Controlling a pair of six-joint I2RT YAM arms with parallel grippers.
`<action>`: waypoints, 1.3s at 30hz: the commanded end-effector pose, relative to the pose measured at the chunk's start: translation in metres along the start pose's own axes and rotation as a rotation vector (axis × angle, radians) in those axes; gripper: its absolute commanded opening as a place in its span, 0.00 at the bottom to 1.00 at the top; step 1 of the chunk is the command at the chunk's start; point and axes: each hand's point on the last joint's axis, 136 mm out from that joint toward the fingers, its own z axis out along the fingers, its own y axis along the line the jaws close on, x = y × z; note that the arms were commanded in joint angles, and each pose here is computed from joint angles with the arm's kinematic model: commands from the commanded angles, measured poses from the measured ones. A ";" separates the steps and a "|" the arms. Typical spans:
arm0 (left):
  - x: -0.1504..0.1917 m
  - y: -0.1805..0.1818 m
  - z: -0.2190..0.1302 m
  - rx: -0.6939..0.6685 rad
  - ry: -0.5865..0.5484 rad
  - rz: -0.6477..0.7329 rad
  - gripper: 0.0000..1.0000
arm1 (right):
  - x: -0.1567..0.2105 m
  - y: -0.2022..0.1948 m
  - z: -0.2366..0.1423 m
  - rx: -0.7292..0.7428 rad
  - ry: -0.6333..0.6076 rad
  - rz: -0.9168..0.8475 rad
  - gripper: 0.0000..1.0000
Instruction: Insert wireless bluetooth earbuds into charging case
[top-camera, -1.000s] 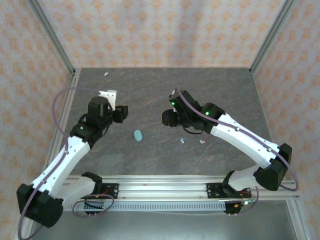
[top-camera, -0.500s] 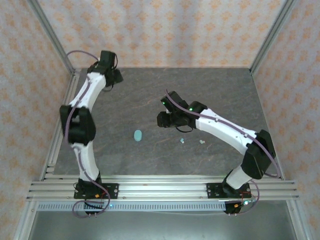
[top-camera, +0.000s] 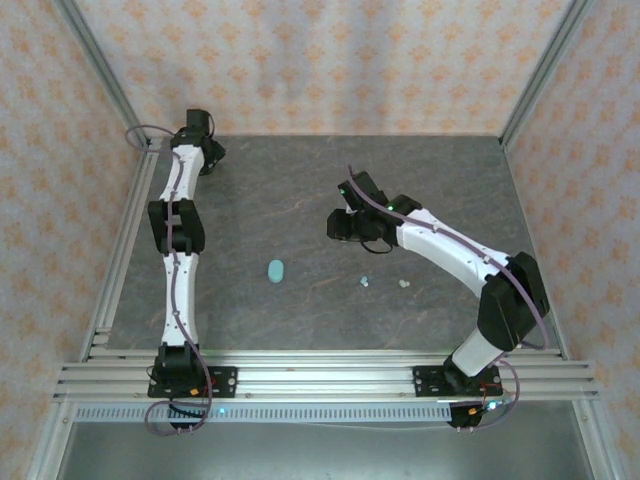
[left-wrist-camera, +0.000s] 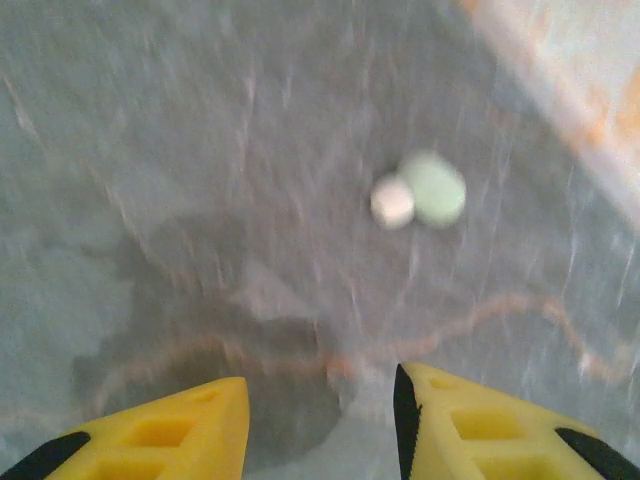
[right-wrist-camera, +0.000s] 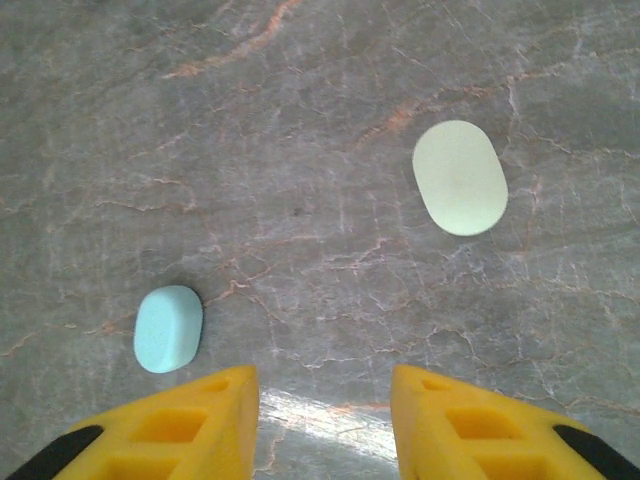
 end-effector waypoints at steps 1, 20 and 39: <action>-0.042 -0.022 -0.010 0.099 -0.140 -0.066 0.43 | -0.012 -0.006 0.001 0.032 -0.046 0.019 0.39; -0.054 -0.027 0.037 0.223 -0.238 -0.057 0.49 | -0.017 -0.014 0.017 0.103 -0.031 -0.002 0.39; 0.009 -0.048 0.040 0.284 -0.017 0.127 0.40 | -0.006 -0.024 0.003 0.113 -0.043 0.002 0.38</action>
